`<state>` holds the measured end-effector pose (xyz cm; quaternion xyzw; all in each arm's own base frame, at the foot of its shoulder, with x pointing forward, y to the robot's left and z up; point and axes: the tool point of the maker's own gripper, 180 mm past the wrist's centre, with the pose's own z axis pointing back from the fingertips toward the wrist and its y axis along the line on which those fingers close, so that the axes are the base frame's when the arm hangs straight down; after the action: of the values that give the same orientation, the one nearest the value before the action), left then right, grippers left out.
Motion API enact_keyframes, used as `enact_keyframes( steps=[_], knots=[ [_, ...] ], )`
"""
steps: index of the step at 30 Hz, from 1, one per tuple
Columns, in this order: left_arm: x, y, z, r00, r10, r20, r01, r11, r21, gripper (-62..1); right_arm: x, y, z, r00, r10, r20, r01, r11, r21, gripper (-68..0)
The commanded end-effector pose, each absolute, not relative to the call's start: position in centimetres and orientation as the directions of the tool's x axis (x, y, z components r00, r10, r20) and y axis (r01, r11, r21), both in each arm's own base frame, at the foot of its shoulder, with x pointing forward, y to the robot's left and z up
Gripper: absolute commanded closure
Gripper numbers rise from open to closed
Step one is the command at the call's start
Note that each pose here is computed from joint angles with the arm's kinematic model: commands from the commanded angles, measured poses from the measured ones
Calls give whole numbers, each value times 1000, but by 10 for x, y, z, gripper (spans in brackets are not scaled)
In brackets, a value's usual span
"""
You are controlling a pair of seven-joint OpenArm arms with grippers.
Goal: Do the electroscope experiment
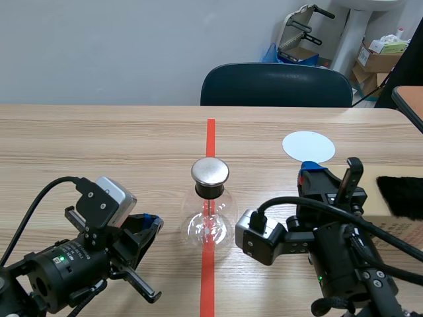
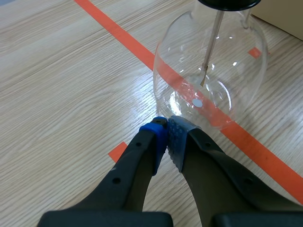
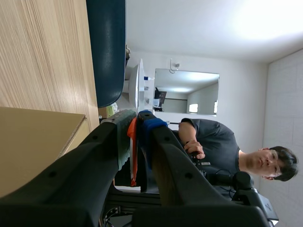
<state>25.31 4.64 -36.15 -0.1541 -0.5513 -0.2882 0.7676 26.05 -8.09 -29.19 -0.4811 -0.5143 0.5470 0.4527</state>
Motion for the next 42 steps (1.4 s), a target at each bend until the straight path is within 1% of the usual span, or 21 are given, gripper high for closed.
enact_keyframes(
  steps=[1,6,10,13,42],
  knots=[
    [259,40,-353,206,-248,947,609,790,74,-17,265,-82,-282,-124,991,-60,39,-56,-998,-8],
    [254,32,-355,208,-248,946,630,774,65,-17,265,-82,-281,-124,991,-59,41,-54,-998,-8],
    [248,23,-357,196,-270,943,656,751,79,-17,265,-82,-281,-124,991,-59,41,-54,-998,-8],
    [246,19,-358,194,-272,943,665,743,78,-17,265,-82,-281,-124,991,-59,41,-54,-998,-8],
    [246,19,-358,197,-275,941,663,745,79,-16,265,-82,-281,-123,991,-58,41,-54,-998,-8]
  ],
)
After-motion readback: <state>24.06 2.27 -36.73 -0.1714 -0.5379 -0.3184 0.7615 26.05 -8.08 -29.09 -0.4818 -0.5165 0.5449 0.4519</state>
